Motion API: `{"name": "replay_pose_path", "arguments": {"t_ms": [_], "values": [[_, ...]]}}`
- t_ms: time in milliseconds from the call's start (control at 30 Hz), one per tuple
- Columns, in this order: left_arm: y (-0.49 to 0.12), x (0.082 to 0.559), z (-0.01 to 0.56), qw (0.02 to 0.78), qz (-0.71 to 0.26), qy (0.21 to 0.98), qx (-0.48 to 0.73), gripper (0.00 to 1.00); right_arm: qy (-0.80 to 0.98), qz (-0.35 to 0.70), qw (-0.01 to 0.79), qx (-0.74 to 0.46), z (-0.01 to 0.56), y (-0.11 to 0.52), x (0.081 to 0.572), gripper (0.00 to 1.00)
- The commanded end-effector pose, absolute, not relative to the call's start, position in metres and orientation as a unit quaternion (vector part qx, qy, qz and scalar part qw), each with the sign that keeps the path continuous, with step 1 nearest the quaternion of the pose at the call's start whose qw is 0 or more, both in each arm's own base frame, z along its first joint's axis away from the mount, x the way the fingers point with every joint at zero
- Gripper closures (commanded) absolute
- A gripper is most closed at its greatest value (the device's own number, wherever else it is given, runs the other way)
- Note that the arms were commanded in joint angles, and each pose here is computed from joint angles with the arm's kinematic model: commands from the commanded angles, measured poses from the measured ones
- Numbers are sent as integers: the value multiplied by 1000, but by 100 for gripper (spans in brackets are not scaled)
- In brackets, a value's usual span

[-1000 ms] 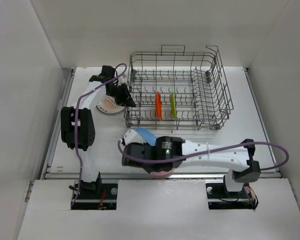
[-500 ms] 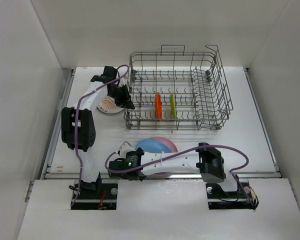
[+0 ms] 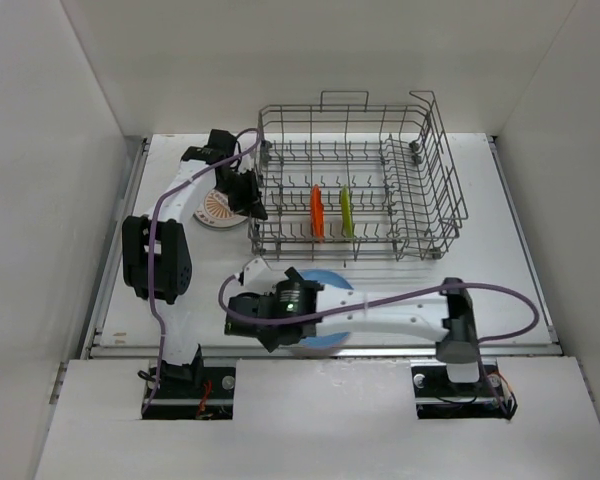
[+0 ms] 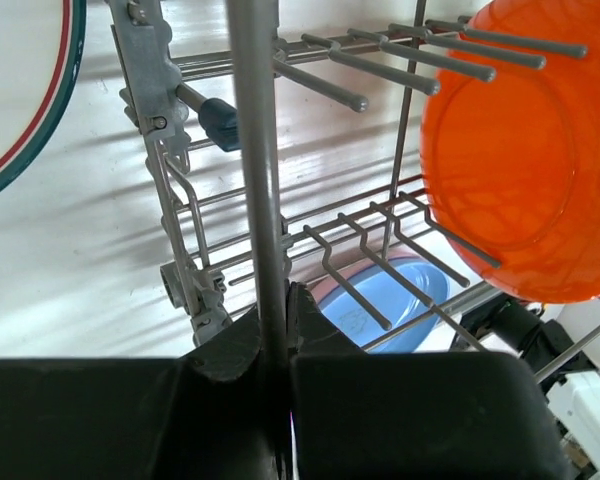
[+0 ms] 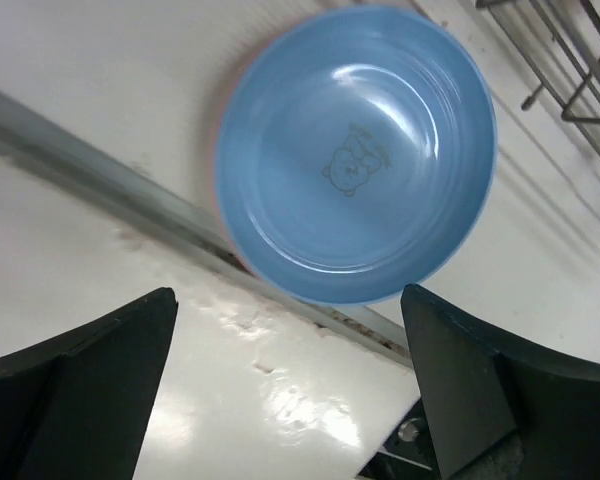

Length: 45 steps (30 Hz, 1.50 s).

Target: Unload the plates from the dish rack

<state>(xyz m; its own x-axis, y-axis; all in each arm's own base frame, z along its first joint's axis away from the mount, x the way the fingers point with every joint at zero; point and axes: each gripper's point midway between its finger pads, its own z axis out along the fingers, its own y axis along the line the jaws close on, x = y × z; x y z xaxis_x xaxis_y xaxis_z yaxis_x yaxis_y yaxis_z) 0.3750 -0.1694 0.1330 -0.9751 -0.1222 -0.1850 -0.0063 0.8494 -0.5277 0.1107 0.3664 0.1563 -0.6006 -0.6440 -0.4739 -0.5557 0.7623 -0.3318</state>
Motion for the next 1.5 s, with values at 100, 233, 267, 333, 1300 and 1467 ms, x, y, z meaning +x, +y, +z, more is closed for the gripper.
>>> {"name": "replay_pose_path", "arguments": {"t_ms": [100,233,267,333,1300,1467], "values": [[-161,378,178,151,-263,953,10,100,870,224,376,-226,303,395,137,0],[-152,379,181,161,-236,958,8,92,843,279,450,-98,365,341,226,0],[-150,379,180,162,-231,959,7,81,840,271,463,-76,373,325,243,0],[-146,380,182,170,-220,960,5,69,834,260,483,-53,386,301,272,0],[-231,383,241,263,-105,932,227,26,925,112,362,-10,228,244,407,100],[-246,388,221,250,-94,936,228,26,890,96,446,5,307,219,407,100]]}}
